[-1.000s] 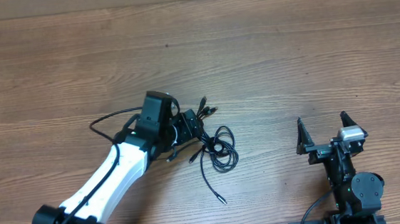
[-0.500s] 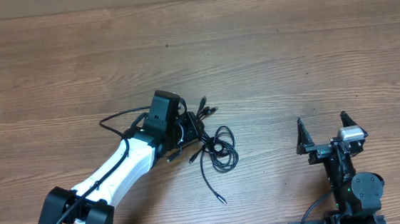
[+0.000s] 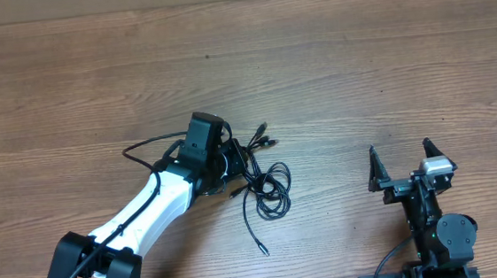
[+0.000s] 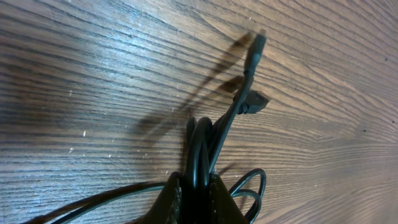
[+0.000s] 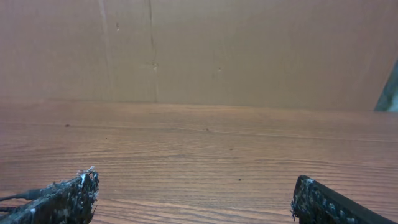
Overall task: Untangle cables
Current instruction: 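Close the left gripper on the black cable bundle, then lift the bundle with the left gripper and raise the right arm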
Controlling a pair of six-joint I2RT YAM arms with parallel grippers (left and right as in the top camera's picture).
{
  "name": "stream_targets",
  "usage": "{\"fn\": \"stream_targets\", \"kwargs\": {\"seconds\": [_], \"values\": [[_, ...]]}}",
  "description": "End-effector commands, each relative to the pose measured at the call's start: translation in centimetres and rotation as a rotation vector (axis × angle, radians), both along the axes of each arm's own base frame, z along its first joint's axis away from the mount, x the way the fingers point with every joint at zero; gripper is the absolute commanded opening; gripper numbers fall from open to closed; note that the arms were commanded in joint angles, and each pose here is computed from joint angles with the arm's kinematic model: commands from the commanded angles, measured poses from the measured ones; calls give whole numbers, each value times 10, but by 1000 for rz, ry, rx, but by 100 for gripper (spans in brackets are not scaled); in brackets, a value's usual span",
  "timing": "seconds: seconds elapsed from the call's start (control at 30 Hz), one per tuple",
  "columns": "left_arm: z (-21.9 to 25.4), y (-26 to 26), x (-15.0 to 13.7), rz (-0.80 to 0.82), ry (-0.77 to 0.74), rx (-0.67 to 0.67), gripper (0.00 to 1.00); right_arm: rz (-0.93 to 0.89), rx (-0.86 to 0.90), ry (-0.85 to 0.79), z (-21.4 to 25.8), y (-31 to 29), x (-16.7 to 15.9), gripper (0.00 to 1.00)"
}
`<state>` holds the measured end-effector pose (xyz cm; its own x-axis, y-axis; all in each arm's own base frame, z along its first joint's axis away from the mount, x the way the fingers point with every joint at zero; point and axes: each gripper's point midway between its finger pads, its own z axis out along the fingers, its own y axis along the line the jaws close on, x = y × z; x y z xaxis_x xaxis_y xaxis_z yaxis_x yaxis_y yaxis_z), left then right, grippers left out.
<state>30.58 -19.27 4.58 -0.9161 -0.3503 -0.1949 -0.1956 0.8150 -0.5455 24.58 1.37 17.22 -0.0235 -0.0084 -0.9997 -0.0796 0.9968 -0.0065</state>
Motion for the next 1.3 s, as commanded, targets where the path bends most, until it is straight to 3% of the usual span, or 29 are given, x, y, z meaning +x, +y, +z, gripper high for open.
{"fn": "stream_targets", "kwargs": {"seconds": [0.0,0.27,0.67,0.8,1.0,1.13,1.27], "values": [[16,-15,7,-41,-24,-53,4,-16,3,-2,-2,-3,0,100],[74,-28,21,-112,-110,-86,4,-16,3,-2,-2,-3,0,100],[160,-23,15,-125,-157,-85,4,-15,4,-3,-2,-3,0,100],[172,-23,14,-117,-164,-94,4,-1,20,-58,12,0,0,100],[172,-26,6,-128,-119,-121,4,117,313,-254,73,13,-11,100],[168,-24,1,-64,-49,-144,4,226,346,-171,85,33,-21,100],[165,-22,-1,58,43,-181,4,219,358,-38,92,35,-31,100]]}}
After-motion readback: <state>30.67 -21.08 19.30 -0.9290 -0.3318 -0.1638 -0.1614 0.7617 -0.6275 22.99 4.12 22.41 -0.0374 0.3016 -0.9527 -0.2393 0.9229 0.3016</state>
